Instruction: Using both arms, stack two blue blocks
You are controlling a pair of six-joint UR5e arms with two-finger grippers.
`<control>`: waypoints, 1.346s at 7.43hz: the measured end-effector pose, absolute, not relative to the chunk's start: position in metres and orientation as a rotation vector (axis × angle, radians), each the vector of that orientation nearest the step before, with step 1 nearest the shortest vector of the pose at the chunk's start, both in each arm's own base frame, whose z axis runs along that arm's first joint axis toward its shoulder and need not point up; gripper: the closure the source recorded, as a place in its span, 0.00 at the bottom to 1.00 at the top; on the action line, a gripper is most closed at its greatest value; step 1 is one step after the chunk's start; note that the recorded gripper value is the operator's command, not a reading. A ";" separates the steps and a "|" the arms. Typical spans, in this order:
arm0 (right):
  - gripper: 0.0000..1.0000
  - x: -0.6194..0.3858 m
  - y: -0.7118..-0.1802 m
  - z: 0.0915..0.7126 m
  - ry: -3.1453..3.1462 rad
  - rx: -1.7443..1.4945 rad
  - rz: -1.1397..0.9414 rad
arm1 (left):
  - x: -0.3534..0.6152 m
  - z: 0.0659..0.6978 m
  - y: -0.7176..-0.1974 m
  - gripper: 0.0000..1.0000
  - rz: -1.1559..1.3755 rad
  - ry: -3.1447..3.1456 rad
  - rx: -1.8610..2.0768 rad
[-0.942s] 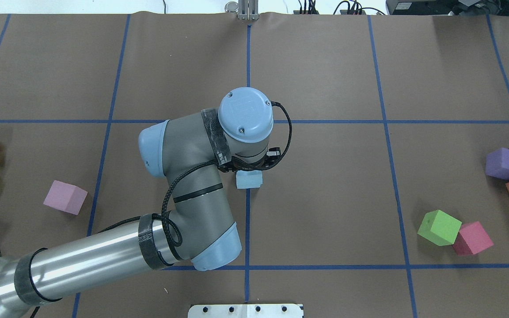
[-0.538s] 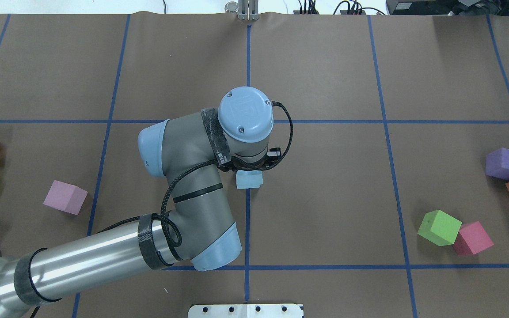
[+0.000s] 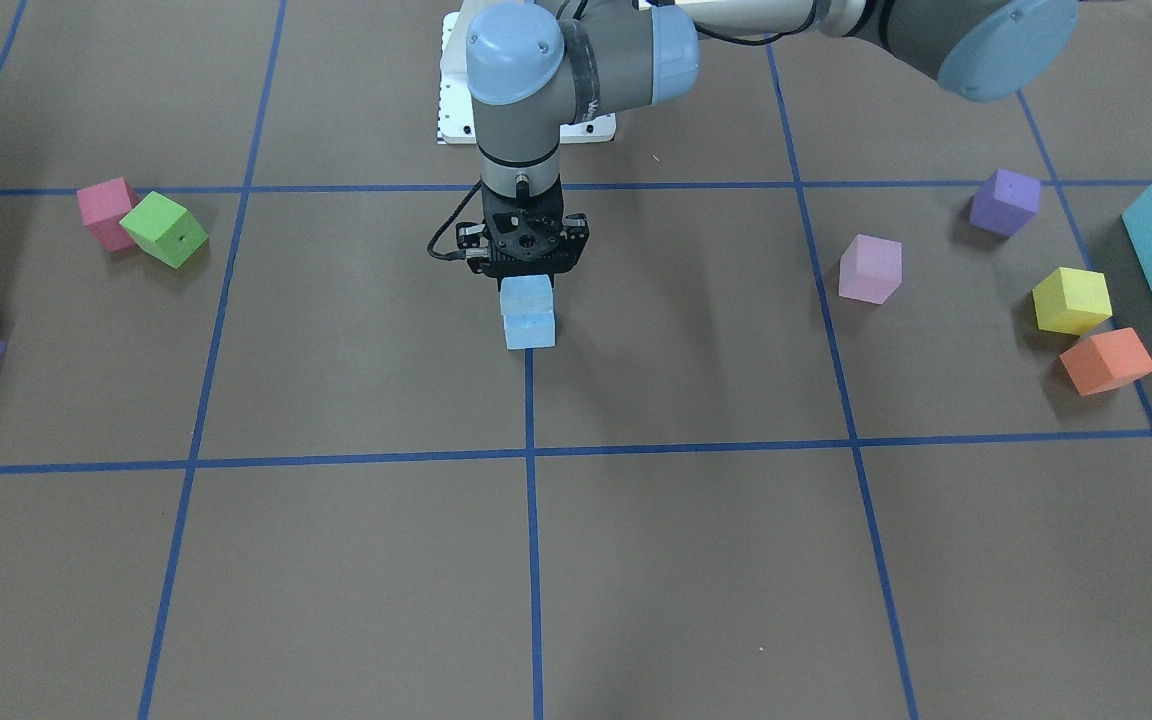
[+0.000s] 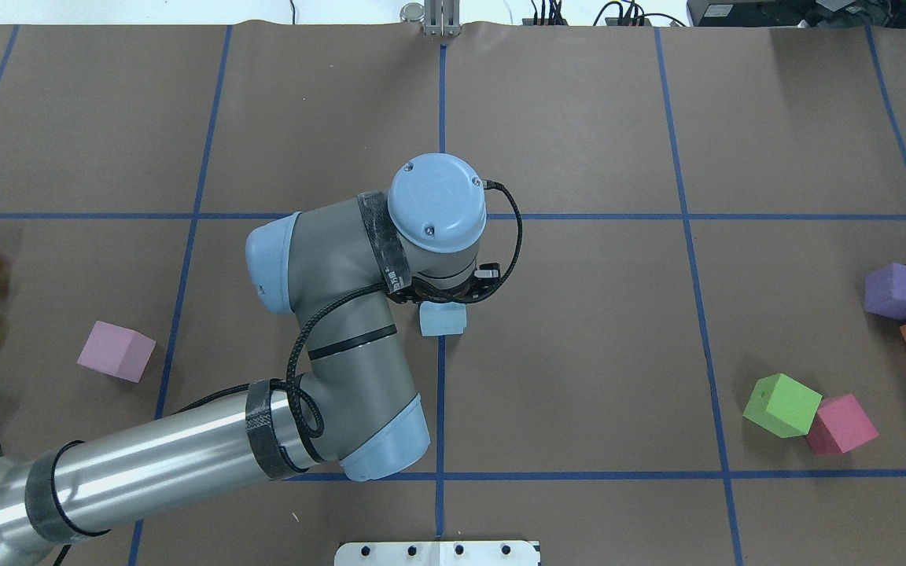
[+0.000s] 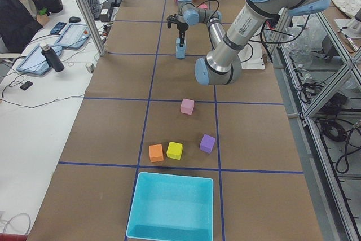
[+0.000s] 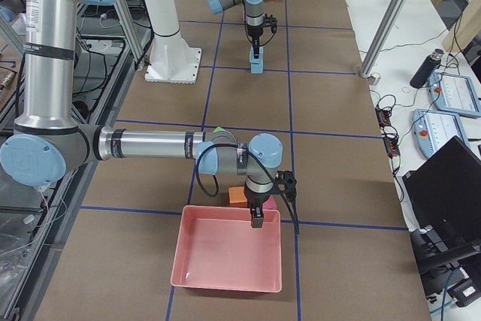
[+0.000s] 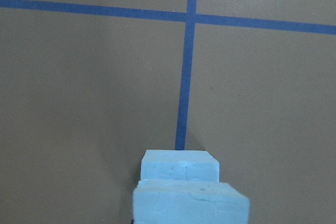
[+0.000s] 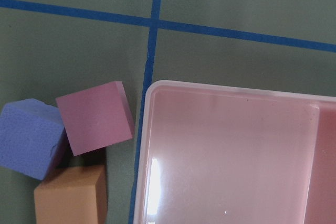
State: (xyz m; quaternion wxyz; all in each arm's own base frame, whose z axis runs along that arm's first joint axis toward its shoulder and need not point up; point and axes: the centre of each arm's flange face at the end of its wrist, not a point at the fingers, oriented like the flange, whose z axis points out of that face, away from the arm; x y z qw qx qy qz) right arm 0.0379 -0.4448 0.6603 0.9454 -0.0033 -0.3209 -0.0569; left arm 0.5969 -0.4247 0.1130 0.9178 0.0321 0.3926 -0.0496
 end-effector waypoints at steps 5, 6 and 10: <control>0.00 0.038 -0.445 0.661 -0.654 -0.007 -0.116 | 0.596 0.114 -0.426 0.02 -0.091 0.813 0.079; 0.00 0.038 -0.445 0.660 -0.654 -0.006 -0.116 | 0.589 0.109 -0.428 0.02 -0.083 0.823 0.093; 0.00 0.038 -0.445 0.662 -0.654 -0.009 -0.115 | 0.478 0.114 -0.458 0.02 0.016 0.862 0.143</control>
